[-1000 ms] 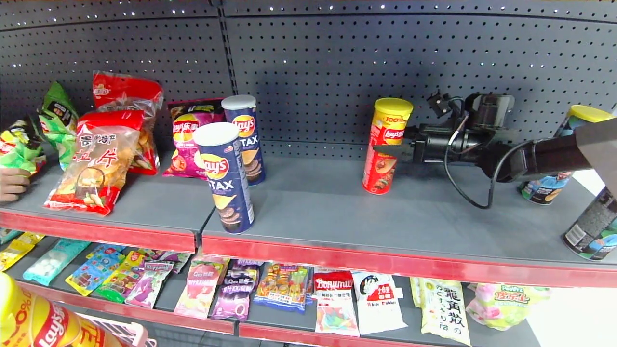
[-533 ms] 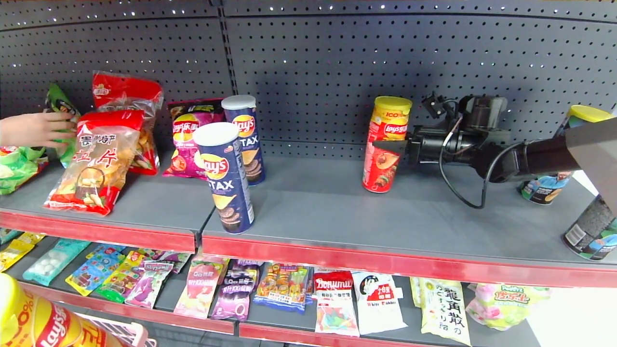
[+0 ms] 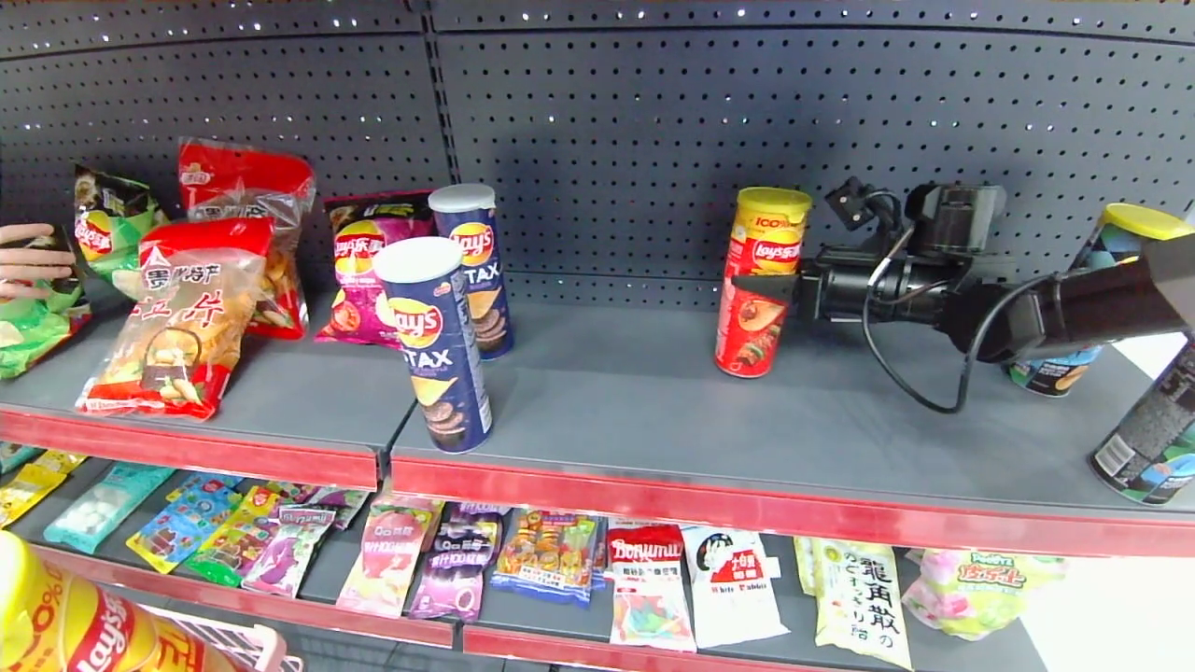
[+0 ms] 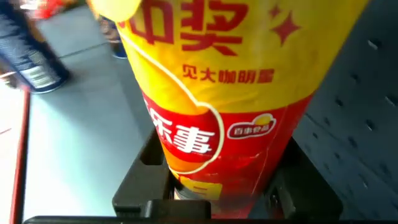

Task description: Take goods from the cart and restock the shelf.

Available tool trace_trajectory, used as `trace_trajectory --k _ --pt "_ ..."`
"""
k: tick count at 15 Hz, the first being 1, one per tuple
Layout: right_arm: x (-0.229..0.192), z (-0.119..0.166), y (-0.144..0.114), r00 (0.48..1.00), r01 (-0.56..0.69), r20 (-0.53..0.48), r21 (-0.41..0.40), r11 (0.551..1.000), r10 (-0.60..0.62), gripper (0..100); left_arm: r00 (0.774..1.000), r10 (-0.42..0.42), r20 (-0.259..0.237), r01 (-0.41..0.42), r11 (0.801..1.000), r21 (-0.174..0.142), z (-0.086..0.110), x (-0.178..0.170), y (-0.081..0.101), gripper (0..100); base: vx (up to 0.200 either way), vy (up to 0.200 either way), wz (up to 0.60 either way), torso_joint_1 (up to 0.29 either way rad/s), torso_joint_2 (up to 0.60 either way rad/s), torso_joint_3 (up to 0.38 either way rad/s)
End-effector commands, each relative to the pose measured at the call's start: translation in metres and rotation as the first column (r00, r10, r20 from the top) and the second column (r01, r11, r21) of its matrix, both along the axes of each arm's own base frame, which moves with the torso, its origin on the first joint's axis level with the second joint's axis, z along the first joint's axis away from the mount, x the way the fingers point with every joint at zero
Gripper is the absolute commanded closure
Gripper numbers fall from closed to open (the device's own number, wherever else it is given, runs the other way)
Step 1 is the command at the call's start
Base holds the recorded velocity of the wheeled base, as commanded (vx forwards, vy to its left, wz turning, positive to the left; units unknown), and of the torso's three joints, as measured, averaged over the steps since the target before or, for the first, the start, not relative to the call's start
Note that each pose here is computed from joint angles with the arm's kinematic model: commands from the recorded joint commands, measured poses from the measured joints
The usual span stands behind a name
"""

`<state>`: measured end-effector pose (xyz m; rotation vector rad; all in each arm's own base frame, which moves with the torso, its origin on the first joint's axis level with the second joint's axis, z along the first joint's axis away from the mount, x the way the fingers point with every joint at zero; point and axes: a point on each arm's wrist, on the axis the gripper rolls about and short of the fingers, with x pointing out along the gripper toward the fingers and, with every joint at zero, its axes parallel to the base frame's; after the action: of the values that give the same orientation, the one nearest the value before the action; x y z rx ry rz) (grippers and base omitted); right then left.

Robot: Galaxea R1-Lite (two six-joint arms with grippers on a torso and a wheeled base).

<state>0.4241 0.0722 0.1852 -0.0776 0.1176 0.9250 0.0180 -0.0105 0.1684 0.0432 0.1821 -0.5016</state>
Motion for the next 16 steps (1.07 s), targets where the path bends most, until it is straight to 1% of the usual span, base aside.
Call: trace_trajectory --k 1,2,3,4,7,8,9,10,12,14,15,16 --pt "-0.035 0.034 -0.001 0.995 0.076 0.057 -0.004 0.997 -0.076 100 1.0 0.002 0.006 -0.002 1.0 -0.001 0.001 0.0 0.0 100 0.0 0.0 0.0 0.0 0.0 0.0" --pt "-0.047 0.042 -0.002 0.989 0.131 0.072 -0.007 0.991 -0.13 100 1.0 0.002 0.008 -0.002 1.0 -0.001 0.002 0.0 0.0 100 0.0 0.0 0.0 0.0 0.0 0.0" --pt "-0.048 0.043 -0.002 0.988 0.135 0.073 -0.008 0.991 -0.134 100 1.0 0.002 0.008 -0.002 1.0 -0.001 0.002 0.0 0.0 100 0.0 0.0 0.0 0.0 0.0 0.0" --pt "-0.073 0.047 -0.006 0.978 0.198 0.067 -0.017 0.98 -0.197 100 1.0 0.002 0.006 -0.002 1.0 -0.001 0.001 0.0 0.0 100 0.0 0.0 0.0 0.0 0.0 0.0" --pt "-0.108 0.044 -0.01 0.964 0.255 0.089 -0.018 0.967 -0.252 100 1.0 0.002 0.012 -0.002 1.0 -0.002 0.003 0.0 0.0 100 0.0 0.0 0.0 0.0 0.0 0.0" --pt "-0.116 0.042 -0.009 0.956 0.28 0.099 -0.016 0.96 -0.277 100 1.0 0.002 0.021 -0.002 1.0 -0.003 0.005 0.0 0.0 100 0.0 0.0 0.0 0.0 0.0 0.0" --pt "-0.116 0.042 -0.009 0.956 0.28 0.099 -0.016 0.96 -0.277 100 1.0 0.002 0.021 -0.002 1.0 -0.003 0.005 0.0 0.0 100 0.0 0.0 0.0 0.0 0.0 0.0" --pt "-0.13 0.036 -0.003 0.923 0.37 0.118 -0.012 0.929 -0.366 100 0.999 0.002 0.032 -0.002 1.0 -0.005 0.005 0.001 0.0 100 0.0 0.0 0.0 0.0 0.0 0.0" --pt "-0.142 0.032 0.009 0.9 0.425 0.11 0.001 0.905 -0.423 100 1.0 0.002 0.031 -0.002 1.0 -0.005 0.004 0.001 0.0 100 0.0 0.0 0.0 0.0 0.0 0.0" --pt "-0.151 0.021 0.018 0.869 0.49 0.074 0.002 0.872 -0.489 100 0.999 0.002 0.032 -0.002 1.0 -0.005 0.004 0.0 0.0 100 0.0 0.0 0.0 0.0 0.0 0.0" --pt "-0.155 0.017 0.022 0.866 0.495 0.071 0.0 0.869 -0.494 100 0.999 0.002 0.033 -0.002 1.0 -0.006 0.004 0.0 0.0 100 0.0 0.0 0.0 0.0 0.0 0.0" --pt "-0.159 0.016 0.028 0.874 0.48 0.076 0.021 0.877 -0.48 100 0.999 0.002 0.036 -0.002 1.0 -0.007 0.005 0.0 0.0 100 0.0 0.0 0.0 0.0 0.0 0.0"
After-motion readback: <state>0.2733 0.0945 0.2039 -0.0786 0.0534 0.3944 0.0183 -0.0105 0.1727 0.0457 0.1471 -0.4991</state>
